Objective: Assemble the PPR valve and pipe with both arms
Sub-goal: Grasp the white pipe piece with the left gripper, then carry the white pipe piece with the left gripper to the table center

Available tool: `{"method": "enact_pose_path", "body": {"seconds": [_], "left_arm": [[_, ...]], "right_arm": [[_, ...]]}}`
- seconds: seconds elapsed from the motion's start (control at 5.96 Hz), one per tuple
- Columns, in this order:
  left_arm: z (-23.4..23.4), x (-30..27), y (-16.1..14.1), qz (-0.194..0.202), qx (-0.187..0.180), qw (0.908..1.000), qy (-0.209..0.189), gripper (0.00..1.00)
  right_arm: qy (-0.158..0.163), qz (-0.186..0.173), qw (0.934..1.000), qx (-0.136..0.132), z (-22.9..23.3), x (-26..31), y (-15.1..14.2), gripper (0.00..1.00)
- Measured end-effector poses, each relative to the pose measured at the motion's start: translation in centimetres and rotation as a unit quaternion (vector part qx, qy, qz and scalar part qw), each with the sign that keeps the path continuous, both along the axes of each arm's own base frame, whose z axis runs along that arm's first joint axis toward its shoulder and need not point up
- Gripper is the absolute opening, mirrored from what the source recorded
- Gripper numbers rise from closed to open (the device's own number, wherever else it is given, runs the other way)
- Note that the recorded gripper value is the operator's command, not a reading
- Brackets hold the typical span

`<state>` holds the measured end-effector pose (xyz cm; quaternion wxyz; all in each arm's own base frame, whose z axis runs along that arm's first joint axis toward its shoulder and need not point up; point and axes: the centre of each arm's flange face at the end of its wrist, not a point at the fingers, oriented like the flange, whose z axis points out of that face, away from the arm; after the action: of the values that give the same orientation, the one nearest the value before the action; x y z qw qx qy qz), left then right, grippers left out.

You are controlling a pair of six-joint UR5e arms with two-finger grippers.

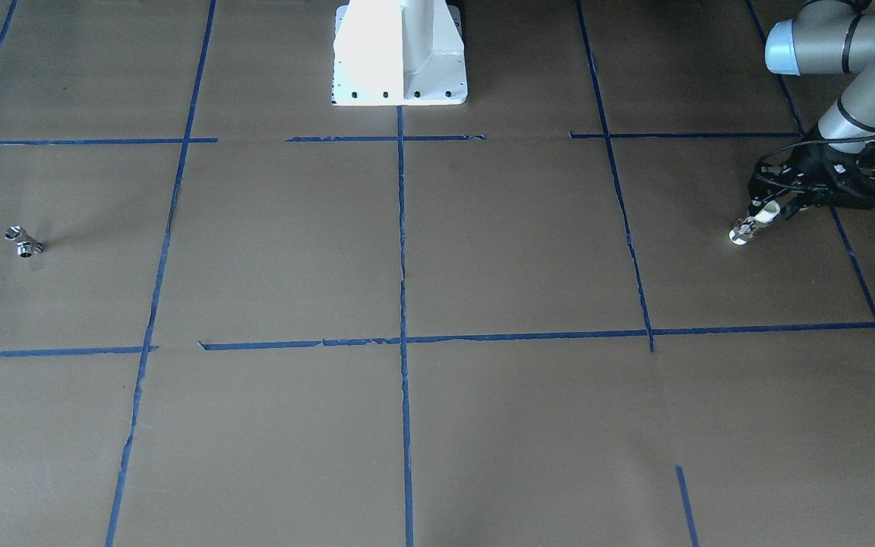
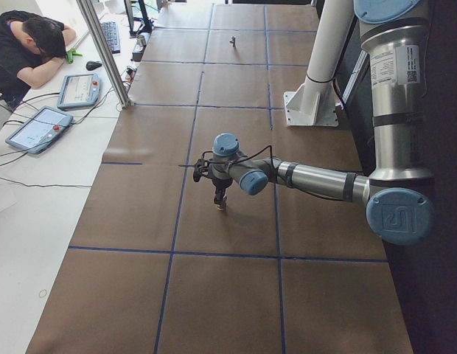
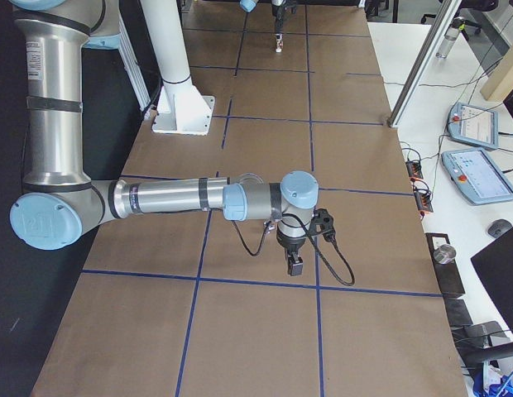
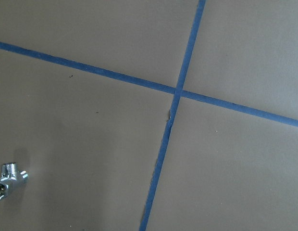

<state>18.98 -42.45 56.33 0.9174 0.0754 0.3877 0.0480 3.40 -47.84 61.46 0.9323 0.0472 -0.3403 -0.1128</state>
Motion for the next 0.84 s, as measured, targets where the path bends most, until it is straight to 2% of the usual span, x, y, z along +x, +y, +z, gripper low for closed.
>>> {"method": "enact_pose_path", "body": {"seconds": [0.34, 0.5, 0.67, 0.84], "left_arm": [[-0.6, 0.1, 0.0, 0.001, 0.003, 1.0, 0.003, 0.0], [-2.3, 0.2, 0.0, 0.002, 0.0, 1.0, 0.002, 0.0], [-6.5, 0.4, -0.2, 0.002, -0.014, 0.9999, -0.007, 0.0], [-12.7, 1.1, -1.0, -0.003, -0.034, 0.9993, -0.016, 0.0]], "right_arm": [[0.0, 0.0, 1.0, 0.0, 0.0, 0.0, 0.0, 1.0], [0.0, 0.001, 1.0, 0.0, 0.0, 0.0, 0.0, 1.0], [0.0, 0.0, 1.0, 0.0, 0.0, 0.0, 0.0, 1.0], [0.0, 0.0, 1.0, 0.0, 0.0, 0.0, 0.0, 1.0]]}}
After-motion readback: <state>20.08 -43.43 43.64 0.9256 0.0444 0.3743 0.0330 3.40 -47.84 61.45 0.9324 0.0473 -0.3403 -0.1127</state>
